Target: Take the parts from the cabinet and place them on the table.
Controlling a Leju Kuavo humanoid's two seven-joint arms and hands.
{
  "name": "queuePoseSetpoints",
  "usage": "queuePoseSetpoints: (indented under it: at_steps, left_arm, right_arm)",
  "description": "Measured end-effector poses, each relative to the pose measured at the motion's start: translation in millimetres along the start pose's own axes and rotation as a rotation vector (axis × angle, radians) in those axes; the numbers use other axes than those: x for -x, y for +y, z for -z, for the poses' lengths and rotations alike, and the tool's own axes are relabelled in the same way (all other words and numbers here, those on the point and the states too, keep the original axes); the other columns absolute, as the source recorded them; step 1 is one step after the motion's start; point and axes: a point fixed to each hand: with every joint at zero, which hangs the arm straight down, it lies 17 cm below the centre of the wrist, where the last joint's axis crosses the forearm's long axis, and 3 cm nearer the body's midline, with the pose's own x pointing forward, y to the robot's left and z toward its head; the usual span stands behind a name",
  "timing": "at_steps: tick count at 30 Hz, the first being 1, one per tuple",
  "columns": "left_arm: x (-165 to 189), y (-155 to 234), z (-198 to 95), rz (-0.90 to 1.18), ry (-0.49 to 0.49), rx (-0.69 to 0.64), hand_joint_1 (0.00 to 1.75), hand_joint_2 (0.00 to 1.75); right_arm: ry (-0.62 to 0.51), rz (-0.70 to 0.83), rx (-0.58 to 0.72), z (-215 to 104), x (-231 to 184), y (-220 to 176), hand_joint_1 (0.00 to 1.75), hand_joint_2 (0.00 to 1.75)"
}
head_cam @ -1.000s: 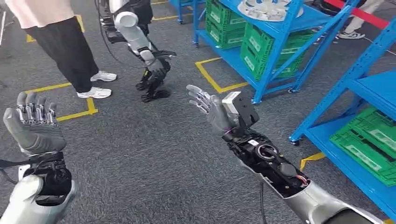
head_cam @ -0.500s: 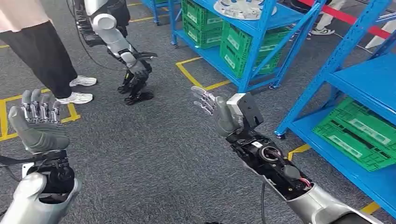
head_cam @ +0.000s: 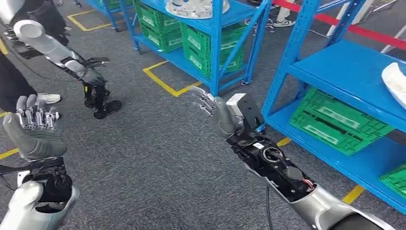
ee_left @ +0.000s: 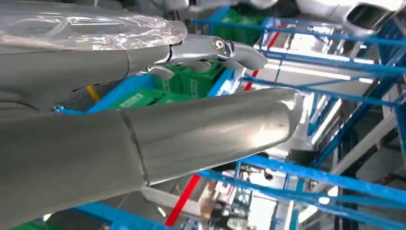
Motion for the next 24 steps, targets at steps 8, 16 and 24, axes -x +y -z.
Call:
queuePoseSetpoints:
  at_steps: [8, 16, 24]
  left_arm:
    - [-4.6, -1.5, 4.1, -0.003, -0.012, 0.001, 0.0, 0.0]
    - [-2.7, -1.1, 3.3, -0.003, -0.002, 0.001, 0.0, 0.0]
    - [-2.3, 0.5, 3.5, -0.002, 0.003, -0.003, 0.0, 0.0]
  right_arm:
    - [-0.007, -0.003, 0.0, 2.2, -2.9, -1.0, 0.0, 0.0]
    - [0.001, -0.001, 0.002, 1.0, 0.3, -1.0, 0.0, 0.0]
    - [-0.001, -0.002, 0.0, 2.1, -1.4, -0.6, 0.0, 0.0]
